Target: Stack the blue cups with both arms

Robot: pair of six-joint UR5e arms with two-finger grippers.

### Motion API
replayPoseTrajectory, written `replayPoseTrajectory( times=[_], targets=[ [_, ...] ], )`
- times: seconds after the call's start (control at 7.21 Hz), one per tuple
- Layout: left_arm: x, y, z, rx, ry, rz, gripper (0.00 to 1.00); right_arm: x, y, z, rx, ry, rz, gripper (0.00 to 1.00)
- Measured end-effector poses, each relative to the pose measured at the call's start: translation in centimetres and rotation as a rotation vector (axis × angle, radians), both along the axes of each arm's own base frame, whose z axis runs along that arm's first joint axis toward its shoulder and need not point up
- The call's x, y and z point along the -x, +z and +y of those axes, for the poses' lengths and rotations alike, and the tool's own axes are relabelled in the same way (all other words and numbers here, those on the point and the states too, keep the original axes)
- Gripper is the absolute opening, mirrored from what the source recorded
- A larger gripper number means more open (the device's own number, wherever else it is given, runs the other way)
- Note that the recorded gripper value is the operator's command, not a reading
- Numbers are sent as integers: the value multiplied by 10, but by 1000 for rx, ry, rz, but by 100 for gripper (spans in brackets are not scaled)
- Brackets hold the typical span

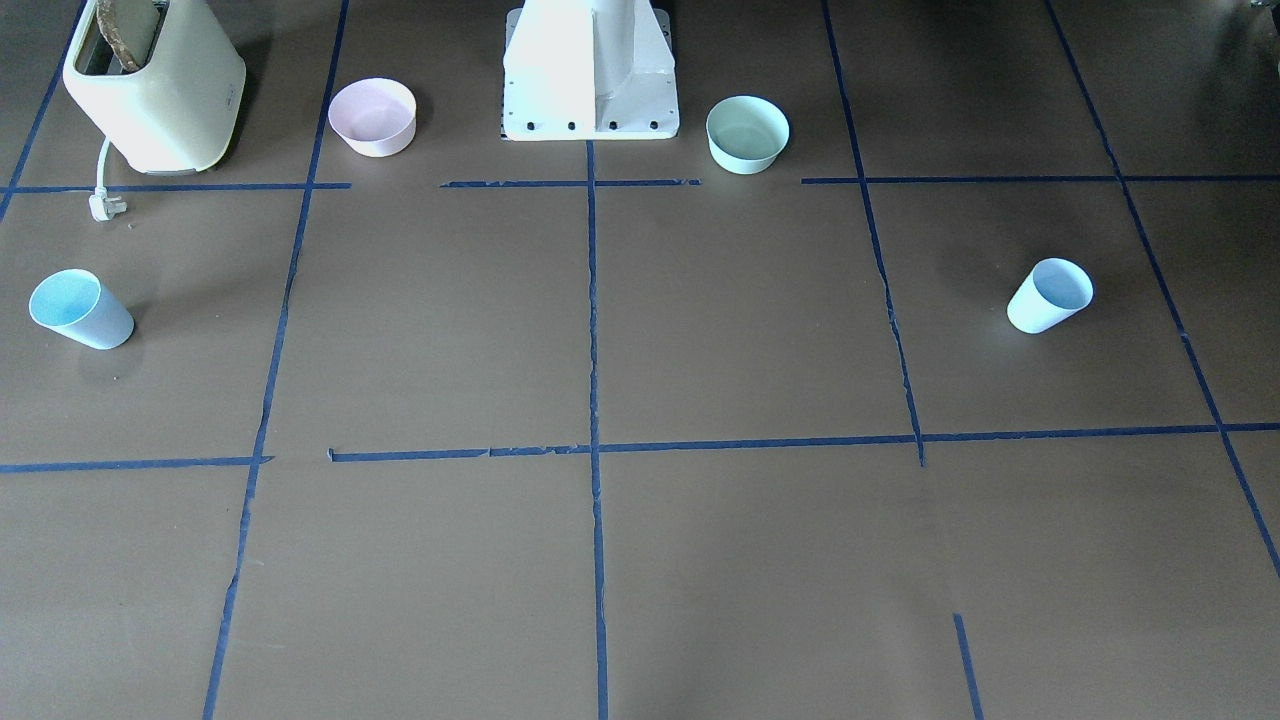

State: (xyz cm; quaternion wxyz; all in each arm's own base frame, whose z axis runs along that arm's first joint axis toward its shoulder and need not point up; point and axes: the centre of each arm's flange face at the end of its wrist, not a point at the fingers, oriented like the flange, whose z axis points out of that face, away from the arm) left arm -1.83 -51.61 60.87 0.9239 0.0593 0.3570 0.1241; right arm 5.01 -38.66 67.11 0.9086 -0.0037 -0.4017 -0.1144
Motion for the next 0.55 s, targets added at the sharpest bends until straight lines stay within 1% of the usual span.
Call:
replayPoseTrajectory(
  times=[0.14, 0.28, 0.42, 0.55],
  targets=[
    [-6, -8, -4, -37, 12, 21, 100, 0, 0, 0, 1, 0, 0, 100],
    [-22, -12, -1, -76, 28, 48, 100, 0, 1, 0, 1, 0, 0, 100],
    [-51, -12, 7, -87, 21, 75, 100, 0, 1, 0, 1, 0, -1, 100],
    [-83, -10, 20, -65, -12, 105, 100, 0, 1, 0, 2, 1, -4, 100]
  ],
)
